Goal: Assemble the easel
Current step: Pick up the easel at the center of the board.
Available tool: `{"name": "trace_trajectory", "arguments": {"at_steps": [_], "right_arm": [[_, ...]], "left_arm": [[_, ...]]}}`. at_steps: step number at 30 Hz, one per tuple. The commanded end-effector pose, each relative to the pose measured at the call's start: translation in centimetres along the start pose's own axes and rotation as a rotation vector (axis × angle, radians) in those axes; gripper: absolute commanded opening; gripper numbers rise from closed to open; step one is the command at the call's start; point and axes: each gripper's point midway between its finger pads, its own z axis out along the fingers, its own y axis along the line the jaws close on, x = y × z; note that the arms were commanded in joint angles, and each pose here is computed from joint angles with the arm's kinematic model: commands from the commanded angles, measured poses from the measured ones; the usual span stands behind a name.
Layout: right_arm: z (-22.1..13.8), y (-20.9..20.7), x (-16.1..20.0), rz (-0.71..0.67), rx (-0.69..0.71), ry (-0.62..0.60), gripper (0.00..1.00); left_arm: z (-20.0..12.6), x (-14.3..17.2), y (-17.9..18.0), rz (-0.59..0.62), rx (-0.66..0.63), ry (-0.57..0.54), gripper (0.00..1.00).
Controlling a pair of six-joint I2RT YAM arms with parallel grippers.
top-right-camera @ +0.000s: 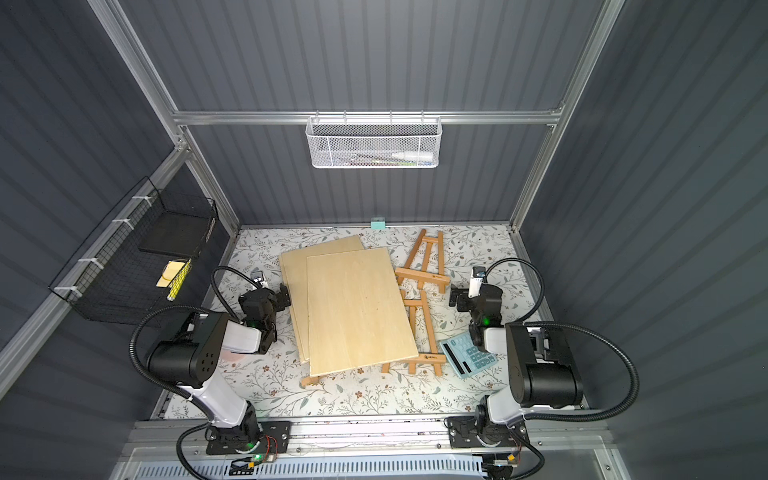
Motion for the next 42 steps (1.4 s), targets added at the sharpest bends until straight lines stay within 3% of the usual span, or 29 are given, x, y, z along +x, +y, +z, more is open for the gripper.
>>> {"name": "trace_trajectory", "arguments": {"at_steps": [1,3,7,10,12,14,17,23,27,30,42], "right_arm": [[0.0,0.0,-0.5,0.002,-0.005,-0.015,0.99],[0.0,0.0,-0.9,0.004,-0.001,-0.008,0.99],[-0.9,0.4,-4.0,0.063,-0.015,0.257,0.99],[-1.9,0.9,-6.5,0.087,0.044,0.235,0.99],[-2.8,0.7,-7.6,0.185,0.075,0.219,0.99],[-3.0,0.1,-7.7,0.261,0.131,0.276,0.99],[-2.1,0.3,-7.4,0.293,0.161,0.398,0.99],[1.9,1.1,-6.3,0.309,0.173,0.602,0.98],[5.2,1.7,-4.1,0.313,0.183,0.704,0.82],[7.7,2.7,-3.0,0.303,0.161,0.747,0.73],[12.4,4.9,0.7,0.203,0.213,0.880,0.59]], "left_arm": [[0.0,0.7,-0.1,0.028,0.002,0.026,0.99],[-0.2,0.0,-0.1,0.030,0.006,0.012,0.99],[-0.3,-4.5,-0.6,0.044,0.009,0.122,1.00],[-1.4,-8.4,0.3,0.028,-0.080,0.120,0.99],[-2.5,-10.4,0.7,-0.032,-0.152,0.104,1.00],[-3.2,-11.2,-1.0,-0.083,-0.112,0.148,1.00],[-4.2,-10.7,-5.6,-0.097,-0.044,0.261,1.00],[-5.4,-6.2,-15.8,-0.209,0.168,0.494,1.00],[-6.0,-4.1,-19.7,-0.259,0.252,0.561,0.99],[-6.2,-3.7,-20.9,-0.223,0.259,0.585,0.99],[-6.6,-3.1,-21.4,-0.155,0.229,0.604,0.99]]}}
